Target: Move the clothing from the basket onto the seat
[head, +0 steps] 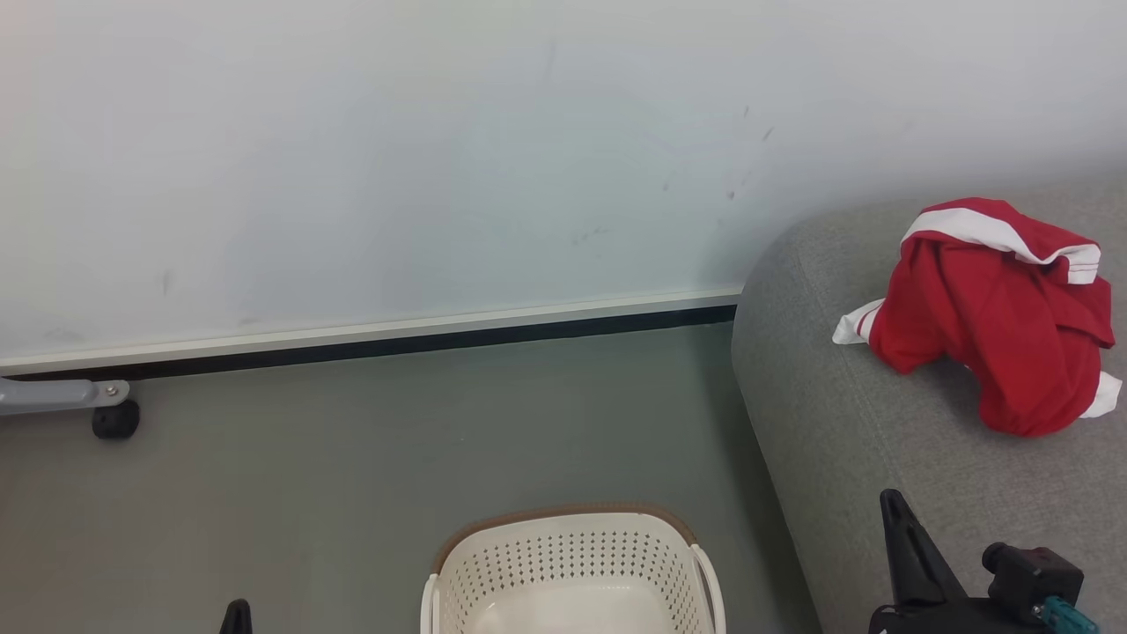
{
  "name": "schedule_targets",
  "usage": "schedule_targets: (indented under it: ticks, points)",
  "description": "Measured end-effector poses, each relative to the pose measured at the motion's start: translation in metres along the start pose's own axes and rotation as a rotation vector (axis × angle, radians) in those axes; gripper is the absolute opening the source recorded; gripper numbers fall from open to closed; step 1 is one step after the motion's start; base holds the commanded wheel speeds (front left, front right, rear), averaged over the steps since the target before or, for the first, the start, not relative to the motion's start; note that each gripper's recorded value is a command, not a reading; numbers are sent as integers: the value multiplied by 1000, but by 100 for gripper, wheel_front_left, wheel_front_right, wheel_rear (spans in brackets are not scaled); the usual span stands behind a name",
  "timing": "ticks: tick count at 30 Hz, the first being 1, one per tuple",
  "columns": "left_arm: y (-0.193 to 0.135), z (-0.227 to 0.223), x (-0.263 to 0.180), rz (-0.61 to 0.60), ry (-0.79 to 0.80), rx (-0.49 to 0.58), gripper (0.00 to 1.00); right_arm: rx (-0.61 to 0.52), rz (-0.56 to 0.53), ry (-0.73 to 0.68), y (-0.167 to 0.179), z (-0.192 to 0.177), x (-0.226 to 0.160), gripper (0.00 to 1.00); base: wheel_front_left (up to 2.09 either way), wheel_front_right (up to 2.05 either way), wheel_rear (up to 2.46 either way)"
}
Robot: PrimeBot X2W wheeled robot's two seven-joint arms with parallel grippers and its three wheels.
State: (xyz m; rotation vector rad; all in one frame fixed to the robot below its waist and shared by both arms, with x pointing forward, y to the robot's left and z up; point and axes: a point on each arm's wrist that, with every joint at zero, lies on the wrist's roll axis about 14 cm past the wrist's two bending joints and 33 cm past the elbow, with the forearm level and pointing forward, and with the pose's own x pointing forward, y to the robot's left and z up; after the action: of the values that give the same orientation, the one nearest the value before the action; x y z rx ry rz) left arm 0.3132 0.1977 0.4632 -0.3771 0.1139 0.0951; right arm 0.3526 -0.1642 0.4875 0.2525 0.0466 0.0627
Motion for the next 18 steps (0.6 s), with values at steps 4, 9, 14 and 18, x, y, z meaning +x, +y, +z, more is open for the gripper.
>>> schedule_targets:
  ticks: [4, 9, 14, 18]
  points:
    - [2, -1, 1, 11, 11, -42, 0, 36, -10, 8, -2, -1, 1, 0, 0, 0, 0]
    - [3, -1, 5, 19, 20, -104, 0, 104, -30, 25, -7, -3, 3, 0, 0, 0, 0]
    - [3, -3, 8, 22, 33, -157, 0, 172, -49, 38, -10, -4, 4, 0, 0, 0, 0]
    - [4, -4, 10, 28, 42, -202, 0, 228, -59, 45, -13, -5, 5, 0, 0, 0, 0]
